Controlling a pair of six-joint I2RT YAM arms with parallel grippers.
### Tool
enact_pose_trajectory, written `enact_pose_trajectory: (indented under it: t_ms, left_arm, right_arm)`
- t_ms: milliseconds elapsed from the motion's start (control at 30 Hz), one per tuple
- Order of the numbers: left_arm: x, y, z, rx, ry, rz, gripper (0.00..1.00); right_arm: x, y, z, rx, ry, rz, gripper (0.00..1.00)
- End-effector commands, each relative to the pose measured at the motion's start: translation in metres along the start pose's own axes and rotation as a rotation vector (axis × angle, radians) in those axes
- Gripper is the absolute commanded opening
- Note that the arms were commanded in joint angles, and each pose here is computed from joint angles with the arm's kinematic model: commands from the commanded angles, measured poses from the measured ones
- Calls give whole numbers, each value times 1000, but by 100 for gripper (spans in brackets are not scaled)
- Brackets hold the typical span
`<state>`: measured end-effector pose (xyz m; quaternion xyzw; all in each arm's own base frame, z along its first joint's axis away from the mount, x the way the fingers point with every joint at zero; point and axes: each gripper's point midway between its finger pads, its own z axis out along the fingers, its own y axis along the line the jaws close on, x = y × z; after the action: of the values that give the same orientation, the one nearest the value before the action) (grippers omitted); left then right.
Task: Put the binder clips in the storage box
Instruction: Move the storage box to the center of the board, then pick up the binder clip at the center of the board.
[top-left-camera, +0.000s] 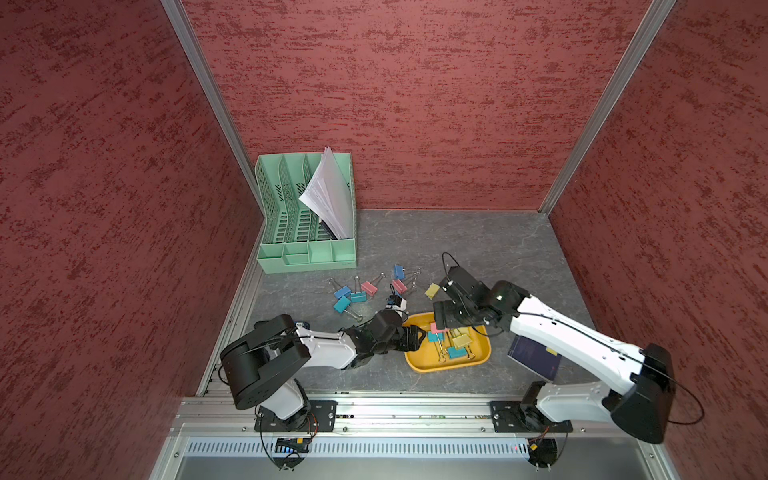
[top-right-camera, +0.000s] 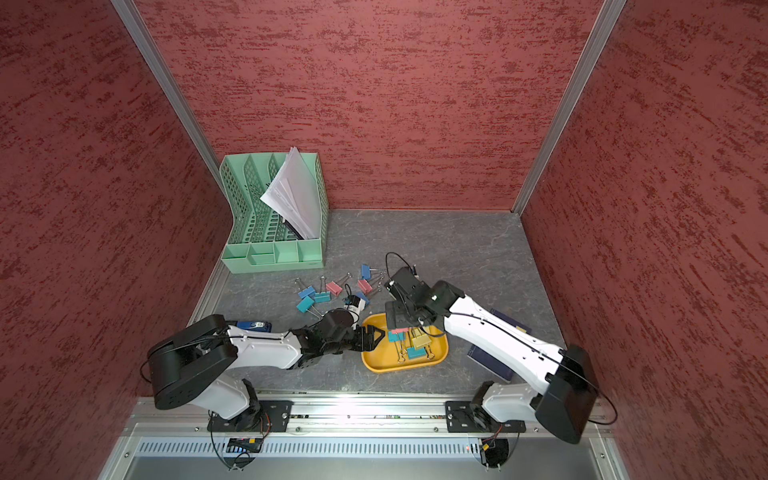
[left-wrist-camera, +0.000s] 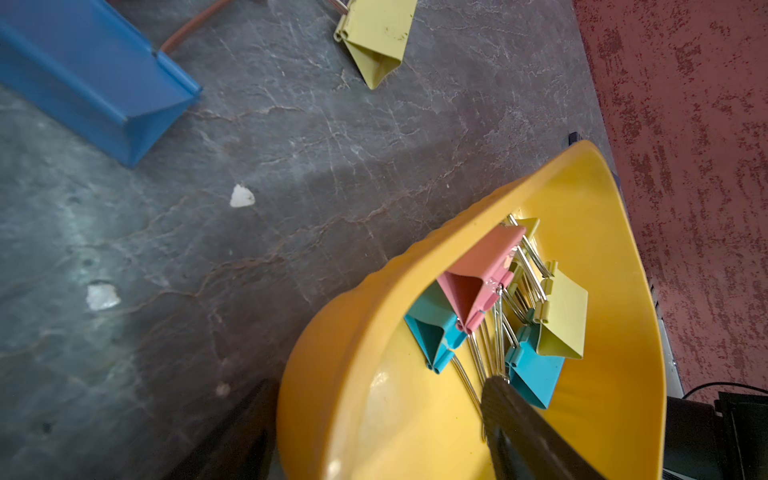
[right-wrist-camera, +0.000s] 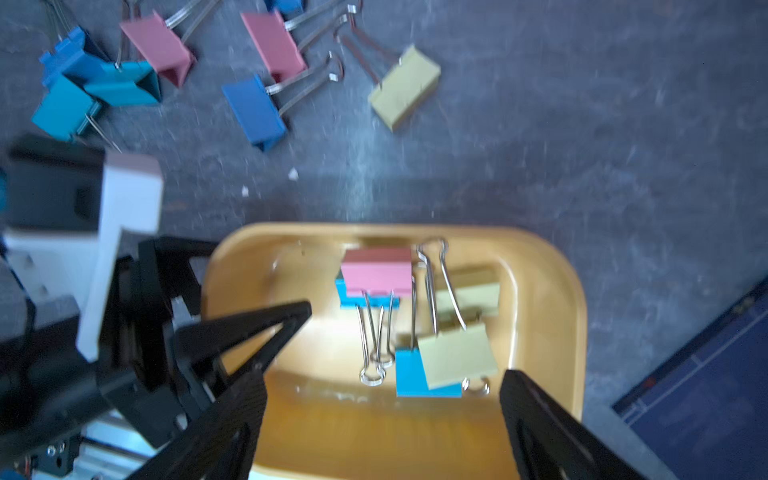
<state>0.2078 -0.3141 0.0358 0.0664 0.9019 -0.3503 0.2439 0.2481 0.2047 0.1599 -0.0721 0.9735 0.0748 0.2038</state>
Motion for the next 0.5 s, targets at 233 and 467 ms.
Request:
enact_pose_trajectory:
  t_ms: [233, 467]
  left_arm:
    - [64, 63, -8, -214, 225, -52, 81]
    - [63, 63, -7, -212, 231, -53, 82]
  right_arm:
    - [-79, -8, 72, -66, -15, -441, 96]
    - [-79, 4, 103, -182, 14, -622, 96]
